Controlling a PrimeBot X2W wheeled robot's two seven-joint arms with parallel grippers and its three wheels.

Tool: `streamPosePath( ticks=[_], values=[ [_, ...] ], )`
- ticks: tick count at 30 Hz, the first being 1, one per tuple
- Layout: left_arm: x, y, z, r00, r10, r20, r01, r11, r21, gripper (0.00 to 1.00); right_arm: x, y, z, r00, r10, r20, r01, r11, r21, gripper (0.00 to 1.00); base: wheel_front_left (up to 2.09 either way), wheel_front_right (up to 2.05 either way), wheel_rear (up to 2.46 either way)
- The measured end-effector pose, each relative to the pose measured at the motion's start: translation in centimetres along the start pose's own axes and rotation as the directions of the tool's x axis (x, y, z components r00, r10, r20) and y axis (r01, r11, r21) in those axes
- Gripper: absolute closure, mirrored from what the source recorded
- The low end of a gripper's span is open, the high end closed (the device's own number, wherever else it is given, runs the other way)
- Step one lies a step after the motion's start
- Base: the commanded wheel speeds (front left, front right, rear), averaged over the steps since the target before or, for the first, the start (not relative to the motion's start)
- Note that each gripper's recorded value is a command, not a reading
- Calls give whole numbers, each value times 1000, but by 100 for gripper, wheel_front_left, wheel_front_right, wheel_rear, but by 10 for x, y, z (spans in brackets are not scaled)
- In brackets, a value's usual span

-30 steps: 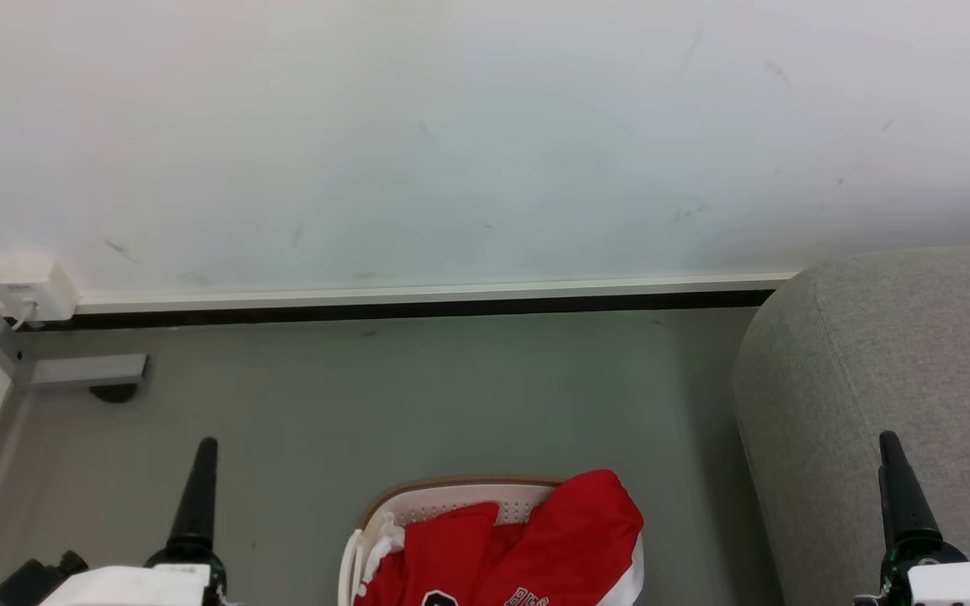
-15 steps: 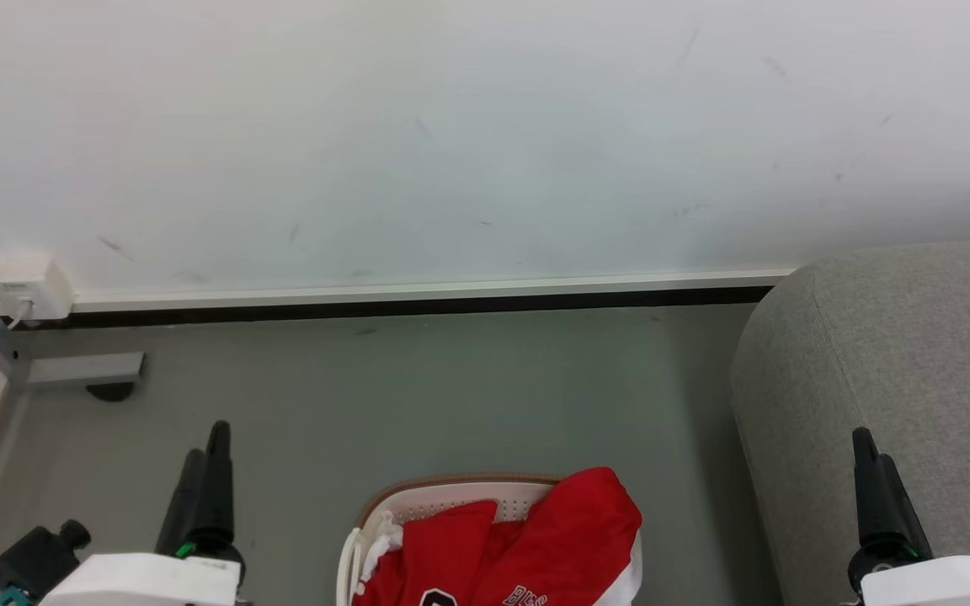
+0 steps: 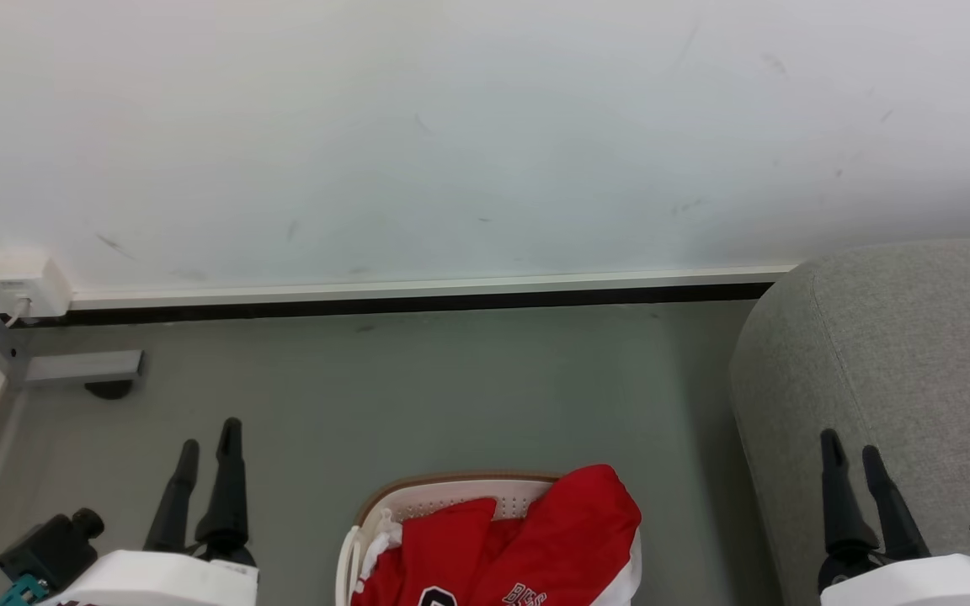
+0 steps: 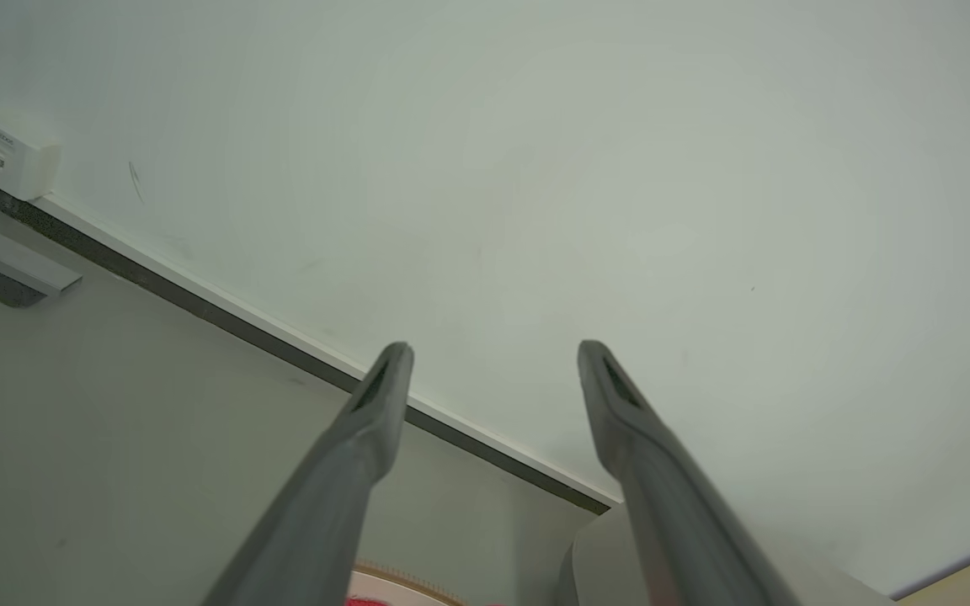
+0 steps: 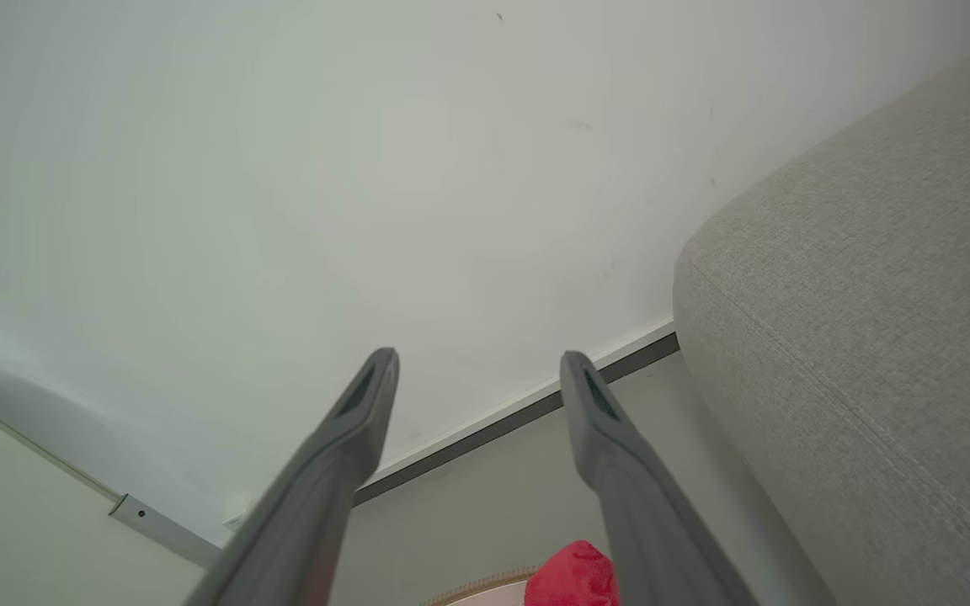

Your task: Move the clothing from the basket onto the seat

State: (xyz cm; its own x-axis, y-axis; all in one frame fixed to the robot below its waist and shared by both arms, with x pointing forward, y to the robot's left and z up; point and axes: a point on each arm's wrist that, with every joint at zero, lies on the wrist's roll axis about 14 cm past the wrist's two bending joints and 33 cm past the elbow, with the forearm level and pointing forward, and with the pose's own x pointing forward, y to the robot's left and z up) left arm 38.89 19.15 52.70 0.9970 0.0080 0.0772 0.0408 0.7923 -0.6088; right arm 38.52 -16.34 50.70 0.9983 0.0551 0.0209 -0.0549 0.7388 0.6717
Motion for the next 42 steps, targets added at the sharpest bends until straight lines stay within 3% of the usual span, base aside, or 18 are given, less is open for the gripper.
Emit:
streamPosePath(
  ticks=[22,42],
  values=[
    [-2,-7,-2,999,-39,8,36,971,235,0,-1,6,-16,999,32,-33,-38,980,-195,0,0,0,0],
    [-2,-11,-10,997,-79,-12,77,906,416,0,-2,13,-23,996,77,-47,-88,930,-356,0,0,0,0]
  ],
)
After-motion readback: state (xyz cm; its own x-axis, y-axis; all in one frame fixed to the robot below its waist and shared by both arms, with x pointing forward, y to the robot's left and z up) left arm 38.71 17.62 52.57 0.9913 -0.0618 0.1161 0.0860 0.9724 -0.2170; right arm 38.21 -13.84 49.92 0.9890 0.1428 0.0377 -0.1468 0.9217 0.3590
